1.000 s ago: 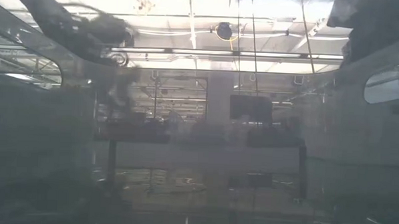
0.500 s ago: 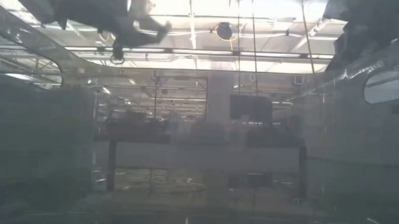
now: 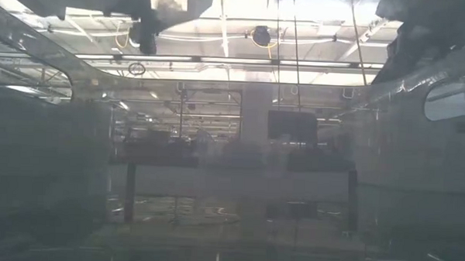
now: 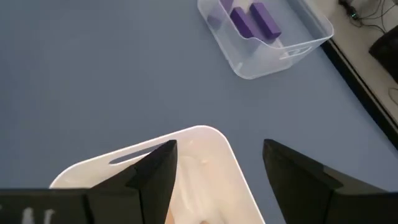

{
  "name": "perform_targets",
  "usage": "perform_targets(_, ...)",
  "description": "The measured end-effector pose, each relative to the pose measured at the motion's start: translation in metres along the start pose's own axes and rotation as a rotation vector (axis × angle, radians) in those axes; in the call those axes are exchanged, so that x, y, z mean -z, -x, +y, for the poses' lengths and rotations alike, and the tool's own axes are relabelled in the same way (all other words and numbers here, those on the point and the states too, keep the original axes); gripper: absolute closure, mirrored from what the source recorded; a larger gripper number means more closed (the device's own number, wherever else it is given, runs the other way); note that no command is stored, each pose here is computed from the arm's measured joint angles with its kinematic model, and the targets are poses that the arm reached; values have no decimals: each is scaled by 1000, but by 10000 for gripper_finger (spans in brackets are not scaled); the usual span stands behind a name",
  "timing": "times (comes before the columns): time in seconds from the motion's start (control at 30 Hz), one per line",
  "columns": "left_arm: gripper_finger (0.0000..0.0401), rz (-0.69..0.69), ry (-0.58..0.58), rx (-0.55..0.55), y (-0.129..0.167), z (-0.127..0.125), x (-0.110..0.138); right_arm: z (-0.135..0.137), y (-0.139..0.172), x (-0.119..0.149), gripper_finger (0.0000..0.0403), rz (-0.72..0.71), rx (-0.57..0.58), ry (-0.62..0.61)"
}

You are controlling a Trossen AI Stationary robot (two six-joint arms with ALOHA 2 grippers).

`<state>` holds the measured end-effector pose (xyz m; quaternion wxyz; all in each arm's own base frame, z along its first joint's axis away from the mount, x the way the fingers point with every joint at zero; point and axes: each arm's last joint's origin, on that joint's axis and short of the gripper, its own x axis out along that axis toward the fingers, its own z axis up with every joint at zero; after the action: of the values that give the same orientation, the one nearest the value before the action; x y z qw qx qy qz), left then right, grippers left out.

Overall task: Sort & place blocks by color
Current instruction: Put the top left light blue block into the black bin

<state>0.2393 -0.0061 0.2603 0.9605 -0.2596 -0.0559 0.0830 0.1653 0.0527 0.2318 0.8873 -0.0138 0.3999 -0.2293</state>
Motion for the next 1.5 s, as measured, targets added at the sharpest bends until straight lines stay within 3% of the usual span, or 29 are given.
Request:
perform_targets(0.33, 265, 238, 180, 159, 2, -32, 46, 4, 0, -6, 174, -57, -33, -27)
perform_targets(0.5, 265, 380, 212, 221, -3, -40, 66, 5, 0, -9, 174, -75, -51, -53)
perform_targets(0.9, 265, 652, -32, 331, -18, -88, 93, 6, 1, -9, 174, -77, -60, -57)
perform_targets(1.3, 265, 752, -48, 335, -36, -109, 136, 6, 1, -10, 174, -79, -63, -59)
perform_targets(1.5, 258, 772, -104, 354, -48, -117, 141, 6, 1, -10, 174, -78, -63, -61)
